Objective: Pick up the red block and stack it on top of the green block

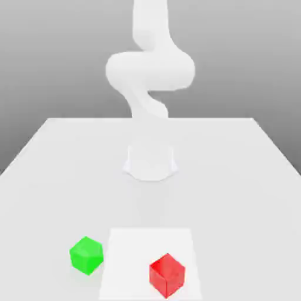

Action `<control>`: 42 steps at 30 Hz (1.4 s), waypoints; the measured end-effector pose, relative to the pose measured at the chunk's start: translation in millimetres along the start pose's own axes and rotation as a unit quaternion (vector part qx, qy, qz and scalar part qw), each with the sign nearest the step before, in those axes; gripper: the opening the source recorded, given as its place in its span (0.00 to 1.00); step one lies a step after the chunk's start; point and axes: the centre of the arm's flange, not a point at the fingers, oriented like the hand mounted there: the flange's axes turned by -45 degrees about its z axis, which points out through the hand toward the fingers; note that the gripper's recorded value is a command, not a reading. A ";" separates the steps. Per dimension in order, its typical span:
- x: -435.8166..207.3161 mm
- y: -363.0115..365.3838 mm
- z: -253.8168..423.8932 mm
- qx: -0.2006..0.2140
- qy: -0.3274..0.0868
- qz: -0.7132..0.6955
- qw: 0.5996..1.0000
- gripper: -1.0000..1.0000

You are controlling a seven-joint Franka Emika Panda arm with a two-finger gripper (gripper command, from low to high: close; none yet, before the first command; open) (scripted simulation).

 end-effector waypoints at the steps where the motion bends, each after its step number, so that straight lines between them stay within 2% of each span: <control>1: -1.7 -2.4 22.4 -0.007 -0.016 0.015 1.000 0.50; 5: -16.7 -8.2 105.1 -0.034 -0.072 0.073 0.994 0.50; 6: -16.7 -8.2 105.1 -0.034 -0.072 0.073 0.994 0.50; 12: -72.3 -10.3 234.7 -0.079 -0.164 0.172 0.968 0.50; 24: -232.6 -16.5 392.8 -0.144 -0.311 0.336 0.877 0.50; 29: -279.2 -15.9 439.8 -0.149 -0.321 0.348 0.868 0.50; 30: -285.8 -15.6 446.1 -0.149 -0.322 0.348 0.868 0.00; 37: -285.9 -15.8 446.3 -0.149 -0.321 0.349 0.868 0.00; 42: -250.3 -15.1 405.8 -0.150 -0.321 0.350 0.867 0.00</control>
